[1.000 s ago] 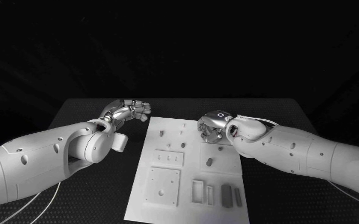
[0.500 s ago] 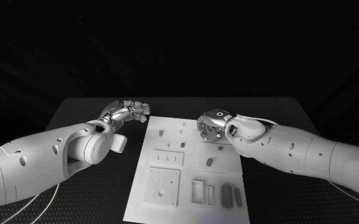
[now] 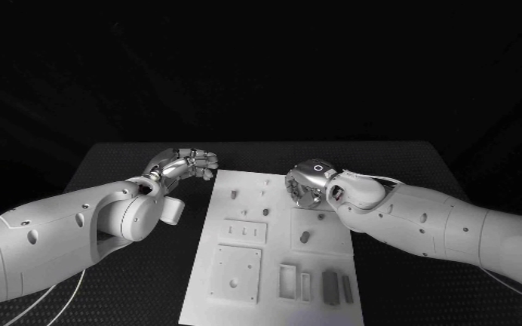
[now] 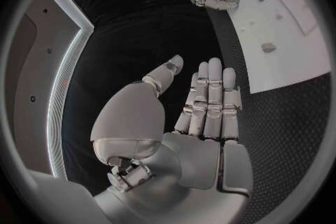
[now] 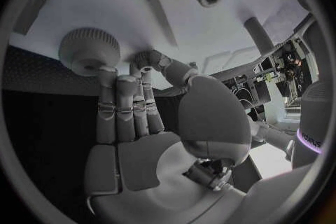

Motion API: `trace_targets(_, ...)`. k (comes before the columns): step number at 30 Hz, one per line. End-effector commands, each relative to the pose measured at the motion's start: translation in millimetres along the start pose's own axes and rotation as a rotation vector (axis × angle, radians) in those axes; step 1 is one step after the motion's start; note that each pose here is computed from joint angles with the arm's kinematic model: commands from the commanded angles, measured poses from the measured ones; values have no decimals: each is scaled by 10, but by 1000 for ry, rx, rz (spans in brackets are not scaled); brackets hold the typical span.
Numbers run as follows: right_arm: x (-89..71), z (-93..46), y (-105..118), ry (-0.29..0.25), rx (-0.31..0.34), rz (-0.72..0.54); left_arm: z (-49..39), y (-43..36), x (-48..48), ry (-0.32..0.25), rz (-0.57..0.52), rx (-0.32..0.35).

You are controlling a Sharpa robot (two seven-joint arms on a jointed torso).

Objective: Assemble the parts on the task board

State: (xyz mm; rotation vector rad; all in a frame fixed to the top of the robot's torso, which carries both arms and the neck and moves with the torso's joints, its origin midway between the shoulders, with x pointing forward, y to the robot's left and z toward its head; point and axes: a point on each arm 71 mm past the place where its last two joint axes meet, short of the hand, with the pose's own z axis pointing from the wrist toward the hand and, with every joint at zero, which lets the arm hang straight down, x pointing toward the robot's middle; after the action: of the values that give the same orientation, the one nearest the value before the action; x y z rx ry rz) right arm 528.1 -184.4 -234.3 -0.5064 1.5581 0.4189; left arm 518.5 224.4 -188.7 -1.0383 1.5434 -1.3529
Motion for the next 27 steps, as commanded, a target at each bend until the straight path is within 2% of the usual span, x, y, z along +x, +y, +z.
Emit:
trace_targets(1,49,-22,34,-5,13,-28,5,-10,27,17,-8,6)
trace_targets(6,-7,-19,96,-45,15,-31,5,-10,29,18,-8,5)
trace_targets(15,-141,107,240,-121,30,-53,11,-11,45,21,-8,5)
trace_targets(20,-218,180,308,-194,40,-49,24,-13,61,23,-9,6)
trace_targets(27,-242,291,390,-208,43,-54,37,-14,75,24,-10,6)
